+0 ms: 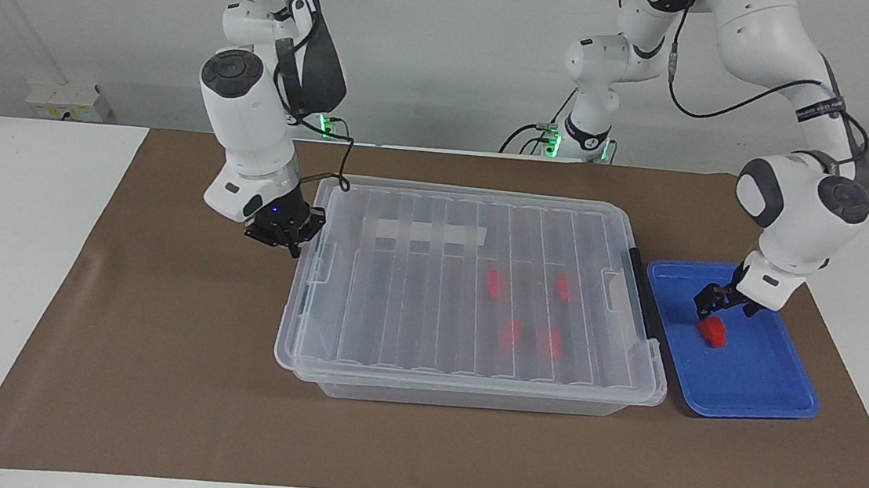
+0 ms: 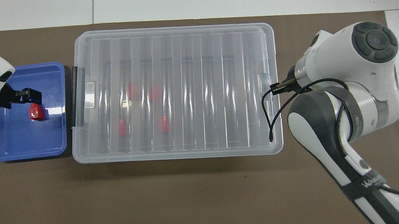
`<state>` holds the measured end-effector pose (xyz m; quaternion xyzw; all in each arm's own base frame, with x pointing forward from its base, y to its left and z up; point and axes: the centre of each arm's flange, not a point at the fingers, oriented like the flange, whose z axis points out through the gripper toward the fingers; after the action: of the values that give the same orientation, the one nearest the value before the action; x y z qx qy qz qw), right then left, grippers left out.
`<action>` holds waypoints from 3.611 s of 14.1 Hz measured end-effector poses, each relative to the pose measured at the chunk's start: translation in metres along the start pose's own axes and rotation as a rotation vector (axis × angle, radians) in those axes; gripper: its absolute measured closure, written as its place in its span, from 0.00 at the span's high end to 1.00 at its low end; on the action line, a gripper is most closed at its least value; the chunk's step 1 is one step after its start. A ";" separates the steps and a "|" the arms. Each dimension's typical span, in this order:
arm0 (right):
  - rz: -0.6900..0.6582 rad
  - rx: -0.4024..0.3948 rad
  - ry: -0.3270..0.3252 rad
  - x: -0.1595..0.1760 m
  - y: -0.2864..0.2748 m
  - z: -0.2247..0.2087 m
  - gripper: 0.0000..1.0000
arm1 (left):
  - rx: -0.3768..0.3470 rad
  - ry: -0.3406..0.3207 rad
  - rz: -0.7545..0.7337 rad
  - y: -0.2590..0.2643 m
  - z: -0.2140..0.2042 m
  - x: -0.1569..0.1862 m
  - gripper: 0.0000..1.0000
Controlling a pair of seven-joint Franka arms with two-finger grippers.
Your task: Place red block in blue tray from box
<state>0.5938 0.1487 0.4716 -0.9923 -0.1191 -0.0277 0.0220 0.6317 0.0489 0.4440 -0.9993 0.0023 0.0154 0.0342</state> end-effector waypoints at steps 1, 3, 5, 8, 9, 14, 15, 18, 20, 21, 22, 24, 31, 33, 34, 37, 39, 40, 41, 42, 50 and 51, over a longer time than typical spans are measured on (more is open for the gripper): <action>-0.003 0.001 0.000 0.000 -0.002 0.000 0.01 | -0.007 -0.029 0.020 0.018 -0.032 -0.003 0.99; -0.005 0.002 0.000 0.000 -0.004 0.000 0.01 | -0.033 -0.072 0.050 0.049 -0.074 -0.014 1.00; -0.008 0.003 0.000 0.000 -0.006 0.000 0.01 | -0.040 -0.082 0.074 0.071 -0.102 -0.028 1.00; -0.009 0.003 0.000 0.000 -0.006 0.000 0.01 | -0.038 -0.053 0.133 0.106 -0.151 -0.059 1.00; -0.009 0.003 -0.002 0.000 -0.006 0.000 0.01 | -0.036 -0.040 0.159 0.120 -0.162 -0.069 1.00; 0.002 0.002 0.001 0.000 -0.004 -0.005 0.01 | -0.032 -0.027 0.230 0.163 -0.164 -0.079 1.00; 0.024 -0.001 0.001 -0.001 0.000 -0.008 0.07 | -0.033 -0.020 0.226 0.161 -0.164 -0.078 1.00; 0.145 -0.014 0.020 -0.005 0.023 -0.027 0.38 | -0.033 -0.013 0.216 0.156 -0.165 -0.076 1.00; 0.214 -0.024 0.024 -0.013 0.043 -0.043 0.60 | -0.034 -0.010 0.216 0.156 -0.165 -0.076 1.00; 0.250 -0.030 0.023 -0.017 0.054 -0.050 0.70 | -0.034 -0.008 0.216 0.156 -0.165 -0.076 1.00; 0.284 -0.034 0.022 -0.021 0.064 -0.056 0.82 | -0.034 -0.007 0.216 0.156 -0.165 -0.075 1.00; 0.334 -0.041 0.021 -0.031 0.081 -0.073 1.00 | -0.034 -0.005 0.216 0.156 -0.166 -0.075 1.00; 0.409 -0.049 0.006 -0.080 0.106 -0.148 1.00 | -0.036 0.007 0.216 0.156 -0.169 -0.075 1.00; 0.407 -0.049 -0.005 -0.084 0.103 -0.166 1.00 | -0.046 0.016 0.218 0.158 -0.173 -0.077 1.00; 0.407 -0.049 -0.005 -0.085 0.103 -0.171 1.00 | -0.057 0.019 0.214 0.158 -0.176 -0.079 1.00; 0.406 -0.052 -0.004 -0.081 0.103 -0.179 1.00 | -0.067 0.017 0.167 0.152 -0.177 -0.083 1.00; 0.402 -0.062 -0.014 -0.078 0.102 -0.180 1.00 | -0.092 0.015 0.128 0.138 -0.178 -0.082 1.00; 0.401 -0.063 -0.018 -0.077 0.102 -0.181 1.00 | -0.101 0.015 0.116 0.132 -0.178 -0.081 1.00; 0.400 -0.064 -0.020 -0.077 0.102 -0.180 1.00 | -0.103 0.016 0.109 0.129 -0.178 -0.081 1.00; 0.399 -0.064 -0.022 -0.077 0.101 -0.180 1.00 | -0.104 0.016 0.107 0.128 -0.178 -0.081 1.00; 0.394 -0.065 -0.040 -0.077 0.099 -0.176 1.00 | -0.103 0.007 0.095 0.125 -0.174 -0.080 1.00; 0.394 -0.065 -0.042 -0.077 0.099 -0.176 1.00 | -0.103 0.006 0.094 0.125 -0.174 -0.080 1.00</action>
<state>0.5340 0.0261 0.6386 -0.9969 0.0781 -0.0060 -0.0074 0.5561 -0.0875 0.6110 -0.9985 0.0488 0.0139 -0.0181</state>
